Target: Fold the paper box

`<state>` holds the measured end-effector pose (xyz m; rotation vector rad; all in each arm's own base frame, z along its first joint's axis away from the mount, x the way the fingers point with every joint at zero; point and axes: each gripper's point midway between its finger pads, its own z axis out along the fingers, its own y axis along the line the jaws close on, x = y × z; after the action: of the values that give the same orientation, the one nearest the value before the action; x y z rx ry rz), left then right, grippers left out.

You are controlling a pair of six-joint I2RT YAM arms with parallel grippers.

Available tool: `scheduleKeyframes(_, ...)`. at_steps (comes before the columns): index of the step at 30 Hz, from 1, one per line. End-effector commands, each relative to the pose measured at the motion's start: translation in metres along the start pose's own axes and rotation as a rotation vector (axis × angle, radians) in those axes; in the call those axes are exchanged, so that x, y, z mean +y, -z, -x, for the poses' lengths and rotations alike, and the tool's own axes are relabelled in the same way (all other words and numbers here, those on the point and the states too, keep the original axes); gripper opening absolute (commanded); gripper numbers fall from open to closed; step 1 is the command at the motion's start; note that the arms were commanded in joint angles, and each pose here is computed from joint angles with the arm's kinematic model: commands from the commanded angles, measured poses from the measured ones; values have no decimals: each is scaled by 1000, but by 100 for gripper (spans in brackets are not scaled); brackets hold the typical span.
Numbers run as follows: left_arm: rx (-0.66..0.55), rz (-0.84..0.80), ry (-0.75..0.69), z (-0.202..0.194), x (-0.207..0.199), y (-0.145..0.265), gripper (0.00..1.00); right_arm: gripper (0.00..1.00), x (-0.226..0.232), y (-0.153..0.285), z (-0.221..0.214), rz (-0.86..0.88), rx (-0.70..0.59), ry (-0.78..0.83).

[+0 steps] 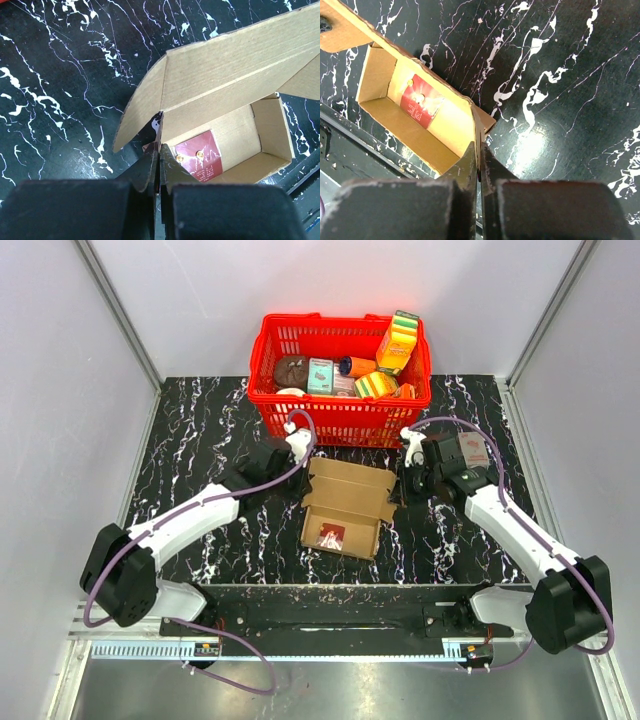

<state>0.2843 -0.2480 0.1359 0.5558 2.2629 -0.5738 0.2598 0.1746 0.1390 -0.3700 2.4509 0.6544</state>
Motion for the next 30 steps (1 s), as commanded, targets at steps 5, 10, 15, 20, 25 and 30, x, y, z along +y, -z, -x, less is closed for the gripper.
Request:
scheduleKeyframes(5, -170, 59, 101, 19, 4, 18, 0, 0, 5, 4, 21, -65, -135, -49)
scheduleKeyframes(10, -257, 114, 174, 23, 10, 25, 0, 0, 12, 7, 37, -79, -228, -78)
scheduleKeyframes(15, -318, 181, 227, 26, 14, 28, 0, 0, 20, 9, 57, -81, -332, -61)
scheduleKeyframes(20, -397, 222, 266, 33, 18, 27, 0, 0, 24, -1, 66, -78, -386, -37)
scheduleKeyframes(25, -453, 279, 272, 33, 21, 21, 0, 0, 23, -11, 74, -87, -454, -24)
scheduleKeyframes(30, -470, 314, 265, 24, 20, 14, 0, 0, 25, -21, 75, -84, -496, -26)
